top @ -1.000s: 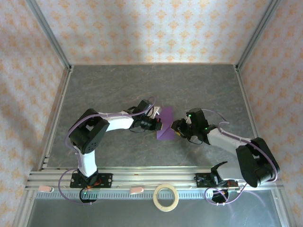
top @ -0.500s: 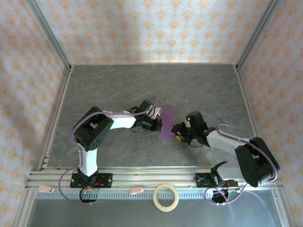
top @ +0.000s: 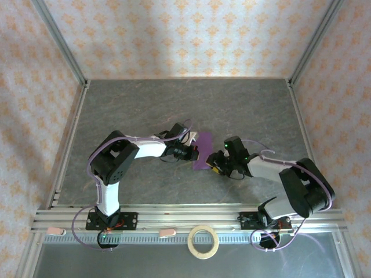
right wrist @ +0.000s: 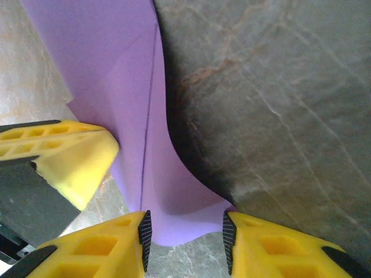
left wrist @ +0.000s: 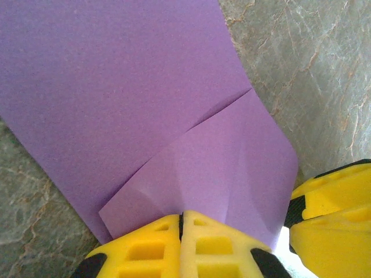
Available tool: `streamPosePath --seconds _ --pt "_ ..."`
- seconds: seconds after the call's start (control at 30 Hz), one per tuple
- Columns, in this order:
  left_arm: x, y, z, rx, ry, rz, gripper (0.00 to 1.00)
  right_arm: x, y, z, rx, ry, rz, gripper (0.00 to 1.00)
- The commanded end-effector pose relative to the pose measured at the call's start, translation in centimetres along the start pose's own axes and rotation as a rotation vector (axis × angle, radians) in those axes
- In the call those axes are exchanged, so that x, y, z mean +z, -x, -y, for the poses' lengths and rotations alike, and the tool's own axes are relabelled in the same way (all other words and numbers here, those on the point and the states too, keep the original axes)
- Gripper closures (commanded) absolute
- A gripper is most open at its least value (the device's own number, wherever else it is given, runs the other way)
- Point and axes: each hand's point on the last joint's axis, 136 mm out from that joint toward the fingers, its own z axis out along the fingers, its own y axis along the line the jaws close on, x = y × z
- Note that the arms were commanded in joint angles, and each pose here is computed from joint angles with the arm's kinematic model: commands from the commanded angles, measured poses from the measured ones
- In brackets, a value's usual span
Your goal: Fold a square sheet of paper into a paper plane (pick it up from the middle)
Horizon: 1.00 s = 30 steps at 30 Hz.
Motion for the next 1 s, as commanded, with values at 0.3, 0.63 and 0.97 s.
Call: streamPosePath --seconds 0.3,0.63,0.97 --pt "0.7 -1.6 -1.4 0.004 0.028 -0.062 1.00 0.8 2.9 -4.1 -0.031 0.064 0.067 0.57" --pt "0.9 -1.6 -1.4 0.009 0.023 -0.067 1.00 1.5 5.1 -3.7 -0.016 0.070 0.094 0.56" --pt "0.8 -1.4 -1.0 0.007 0.007 -0.062 1.00 1.4 6.2 -3.7 -0.051 0.157 0.099 0.71"
